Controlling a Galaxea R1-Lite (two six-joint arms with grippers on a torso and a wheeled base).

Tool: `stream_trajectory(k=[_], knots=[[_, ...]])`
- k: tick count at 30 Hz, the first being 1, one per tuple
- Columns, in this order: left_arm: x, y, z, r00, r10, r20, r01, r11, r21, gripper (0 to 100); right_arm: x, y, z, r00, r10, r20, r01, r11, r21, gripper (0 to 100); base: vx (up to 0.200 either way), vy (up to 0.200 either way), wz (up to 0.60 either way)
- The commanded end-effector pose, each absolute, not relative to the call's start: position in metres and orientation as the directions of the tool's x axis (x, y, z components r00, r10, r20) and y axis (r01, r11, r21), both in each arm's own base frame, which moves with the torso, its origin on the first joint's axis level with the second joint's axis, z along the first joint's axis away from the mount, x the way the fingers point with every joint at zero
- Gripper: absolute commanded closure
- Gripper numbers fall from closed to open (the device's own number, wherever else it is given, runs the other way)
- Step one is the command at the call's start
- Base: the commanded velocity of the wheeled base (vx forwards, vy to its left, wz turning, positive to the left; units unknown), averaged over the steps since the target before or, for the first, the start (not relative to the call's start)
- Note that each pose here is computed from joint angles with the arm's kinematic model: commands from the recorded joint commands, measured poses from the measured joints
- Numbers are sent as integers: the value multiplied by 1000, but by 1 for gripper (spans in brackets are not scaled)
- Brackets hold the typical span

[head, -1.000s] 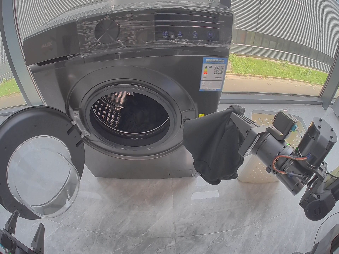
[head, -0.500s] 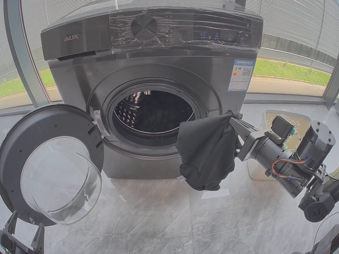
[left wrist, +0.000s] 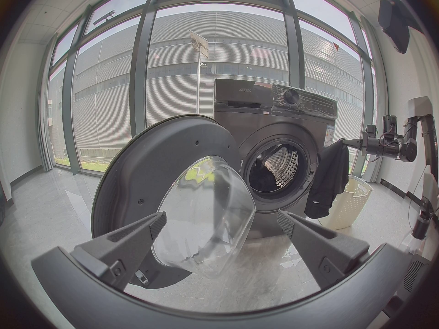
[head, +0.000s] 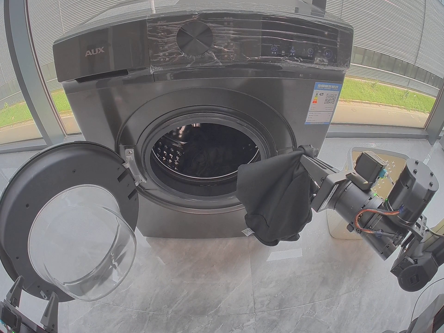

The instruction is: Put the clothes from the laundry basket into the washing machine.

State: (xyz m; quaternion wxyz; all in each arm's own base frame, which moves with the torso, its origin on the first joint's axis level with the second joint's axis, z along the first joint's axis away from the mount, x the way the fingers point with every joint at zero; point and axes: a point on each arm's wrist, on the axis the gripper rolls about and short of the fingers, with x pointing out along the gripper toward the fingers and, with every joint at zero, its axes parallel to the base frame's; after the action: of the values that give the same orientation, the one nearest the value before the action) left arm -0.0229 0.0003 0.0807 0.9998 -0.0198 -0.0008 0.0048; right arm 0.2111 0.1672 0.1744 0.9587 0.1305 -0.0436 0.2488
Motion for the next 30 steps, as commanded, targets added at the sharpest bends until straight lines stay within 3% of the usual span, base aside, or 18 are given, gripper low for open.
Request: stream_trajectory(k=[1, 6, 12, 18, 24, 30], knots=[[-23, 0, 76, 1000, 9, 3, -9, 999, -40, 0, 211, 168, 174, 872, 467, 147, -489, 842, 228, 100, 0, 0, 0], [-23, 0, 76, 1000, 11, 3, -11, 999, -40, 0, 211, 168, 174, 872, 467, 145, -489, 842, 228, 100, 0, 0, 0], [-23, 0, 76, 1000, 9, 3, -9, 999, -40, 0, 211, 168, 173, 872, 468, 143, -489, 842, 228, 100, -200, 0, 0], [-23, 0, 76, 1000, 9, 3, -9, 999, -41, 0, 212, 168, 172, 873, 468, 141, -488, 843, 228, 100, 0, 0, 0], [-23, 0, 76, 1000, 9, 3, -9, 999, -40, 0, 207, 171, 166, 865, 489, 111, -501, 836, 222, 100, 0, 200, 0], [-23, 0, 76, 1000, 6, 2, -6, 1000, -26, 0, 209, 180, 160, 844, 528, 97, -535, 815, 223, 100, 0, 0, 0]])
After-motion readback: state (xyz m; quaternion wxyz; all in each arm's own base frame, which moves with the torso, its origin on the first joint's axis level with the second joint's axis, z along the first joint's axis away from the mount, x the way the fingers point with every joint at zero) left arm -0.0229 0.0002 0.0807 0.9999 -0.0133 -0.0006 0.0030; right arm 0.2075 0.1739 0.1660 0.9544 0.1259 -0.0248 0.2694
